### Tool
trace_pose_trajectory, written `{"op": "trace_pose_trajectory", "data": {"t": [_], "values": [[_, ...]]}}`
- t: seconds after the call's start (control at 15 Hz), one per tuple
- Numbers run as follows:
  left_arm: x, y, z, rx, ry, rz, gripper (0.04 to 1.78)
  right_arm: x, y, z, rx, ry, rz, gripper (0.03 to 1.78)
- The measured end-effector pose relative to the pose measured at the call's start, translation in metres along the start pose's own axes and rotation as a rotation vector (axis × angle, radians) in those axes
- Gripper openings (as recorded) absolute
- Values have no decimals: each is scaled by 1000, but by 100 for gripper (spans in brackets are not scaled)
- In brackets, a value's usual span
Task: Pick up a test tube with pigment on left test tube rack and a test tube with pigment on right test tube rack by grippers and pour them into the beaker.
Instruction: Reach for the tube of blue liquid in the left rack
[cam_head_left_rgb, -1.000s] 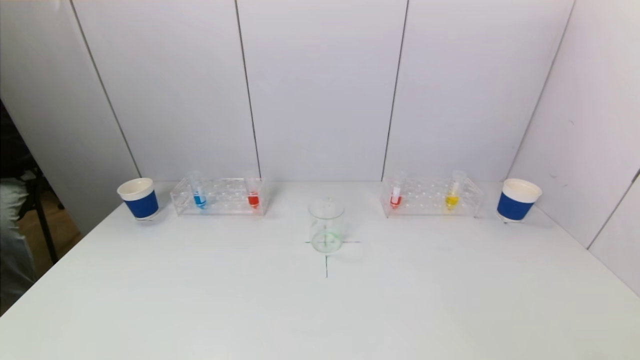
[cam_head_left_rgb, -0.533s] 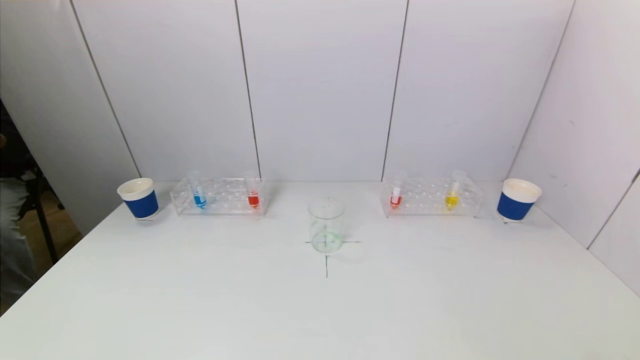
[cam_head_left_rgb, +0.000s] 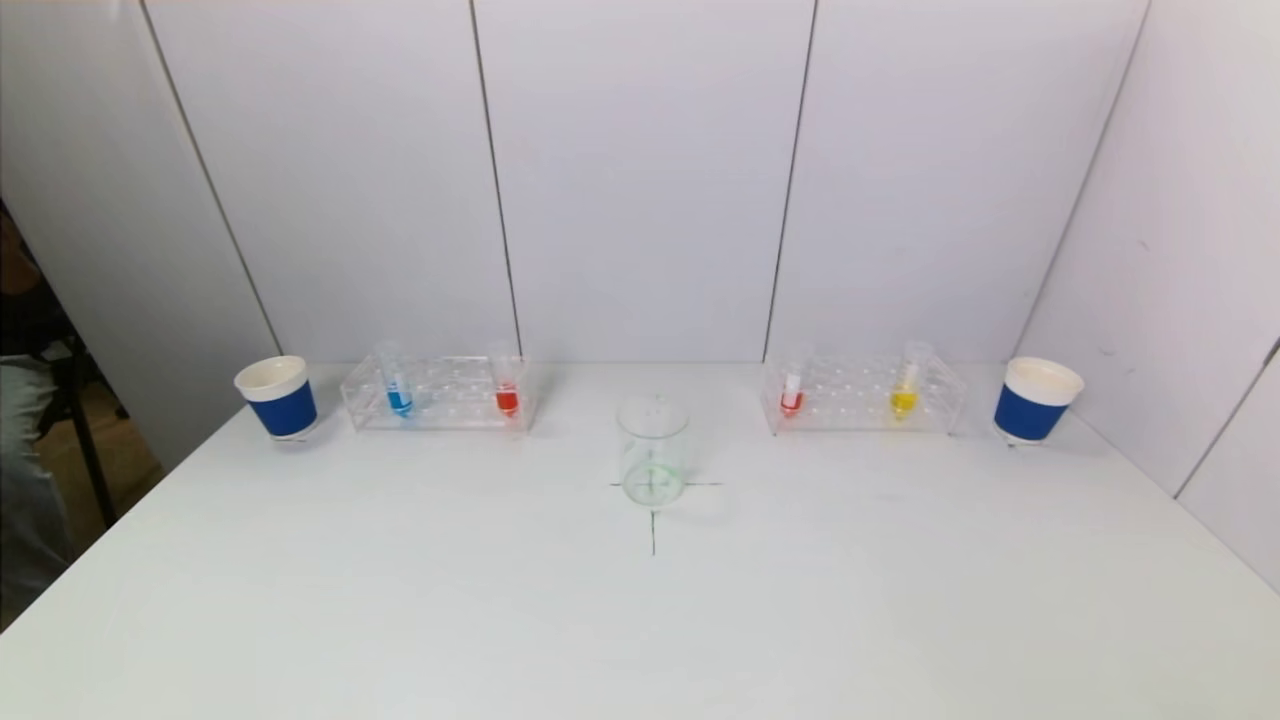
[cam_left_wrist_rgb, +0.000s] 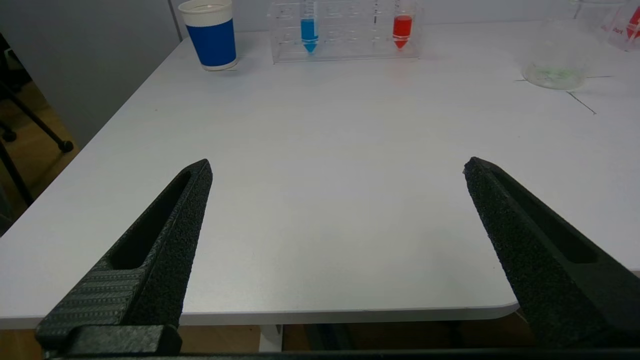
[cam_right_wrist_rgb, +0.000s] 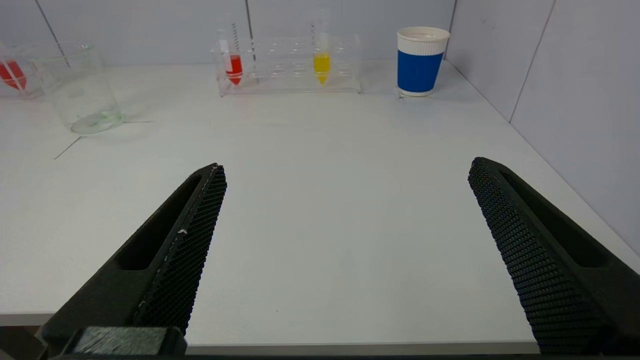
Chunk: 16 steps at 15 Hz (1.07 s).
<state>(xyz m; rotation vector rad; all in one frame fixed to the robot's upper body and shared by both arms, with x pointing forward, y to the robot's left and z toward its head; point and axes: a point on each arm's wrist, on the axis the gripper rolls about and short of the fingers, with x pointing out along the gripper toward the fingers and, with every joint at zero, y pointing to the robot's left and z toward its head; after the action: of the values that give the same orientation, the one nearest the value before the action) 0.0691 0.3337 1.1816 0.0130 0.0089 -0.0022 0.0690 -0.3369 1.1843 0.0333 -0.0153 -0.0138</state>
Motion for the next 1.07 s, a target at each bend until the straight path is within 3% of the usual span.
{"op": "trace_pose_trajectory", "data": {"t": [0.53, 0.8, 1.07], "values": [[-3, 0, 9, 10, -24, -10, 176, 0, 0, 0, 0, 0, 0, 176], [-12, 0, 55, 68, -85, -41, 176, 0, 0, 0, 0, 0, 0, 176], [2, 1, 119, 85, -63, -38, 176, 0, 0, 0, 0, 0, 0, 176]]}}
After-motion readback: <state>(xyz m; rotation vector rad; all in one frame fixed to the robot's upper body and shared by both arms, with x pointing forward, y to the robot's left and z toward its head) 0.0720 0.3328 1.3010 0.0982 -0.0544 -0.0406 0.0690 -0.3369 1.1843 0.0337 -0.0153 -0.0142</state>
